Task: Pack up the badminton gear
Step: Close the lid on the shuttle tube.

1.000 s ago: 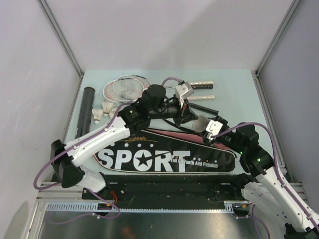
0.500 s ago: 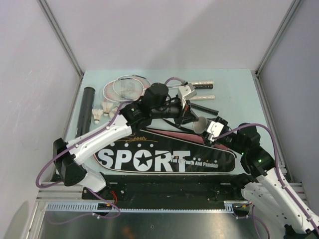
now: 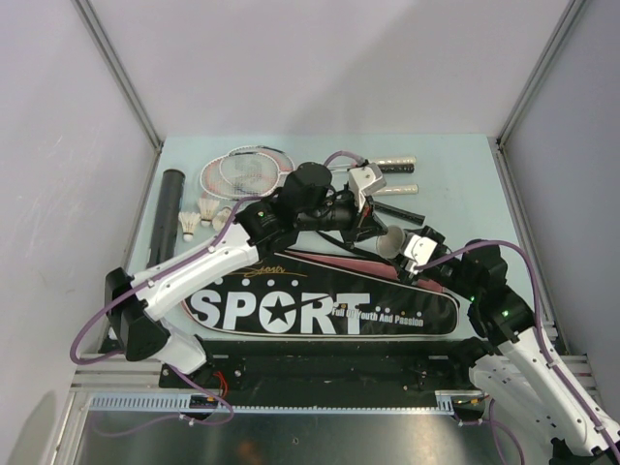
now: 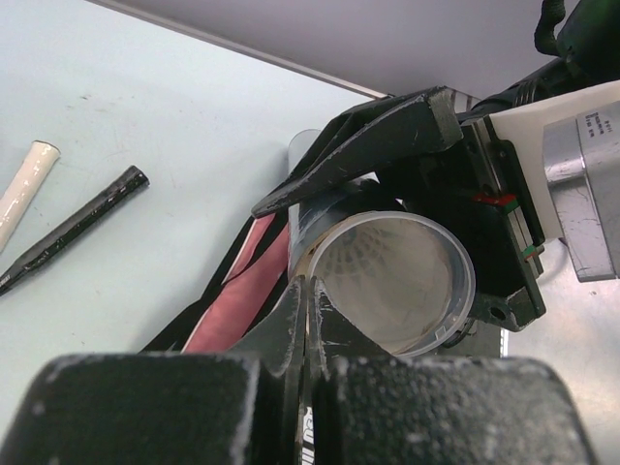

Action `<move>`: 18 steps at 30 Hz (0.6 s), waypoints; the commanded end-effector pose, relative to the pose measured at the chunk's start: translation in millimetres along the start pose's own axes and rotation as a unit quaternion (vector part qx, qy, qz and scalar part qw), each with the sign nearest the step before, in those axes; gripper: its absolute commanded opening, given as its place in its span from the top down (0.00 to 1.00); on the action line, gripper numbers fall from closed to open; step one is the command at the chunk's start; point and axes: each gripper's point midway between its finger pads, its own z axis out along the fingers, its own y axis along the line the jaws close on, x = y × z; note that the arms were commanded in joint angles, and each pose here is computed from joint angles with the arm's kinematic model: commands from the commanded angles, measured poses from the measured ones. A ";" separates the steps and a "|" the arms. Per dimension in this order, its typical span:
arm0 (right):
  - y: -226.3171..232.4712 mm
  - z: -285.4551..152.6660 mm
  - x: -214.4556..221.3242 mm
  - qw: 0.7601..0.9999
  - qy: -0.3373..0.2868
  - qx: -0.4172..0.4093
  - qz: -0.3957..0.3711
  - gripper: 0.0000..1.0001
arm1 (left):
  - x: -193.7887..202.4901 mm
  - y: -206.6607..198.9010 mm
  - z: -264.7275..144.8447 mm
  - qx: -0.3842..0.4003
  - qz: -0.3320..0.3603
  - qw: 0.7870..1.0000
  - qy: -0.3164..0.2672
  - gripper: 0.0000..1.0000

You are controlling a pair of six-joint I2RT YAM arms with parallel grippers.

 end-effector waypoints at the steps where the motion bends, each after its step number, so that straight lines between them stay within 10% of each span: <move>1: -10.4 -6.0 -52.1 0.995 -0.100 0.009 -0.022 0.87 | 11.9 20.4 -0.8 -0.046 0.018 0.998 0.035 1.00; 18: -14.8 -3.5 -63.2 0.992 -0.117 0.007 -0.050 0.88 | 24.3 46.4 6.0 -0.181 0.101 0.975 0.085 1.00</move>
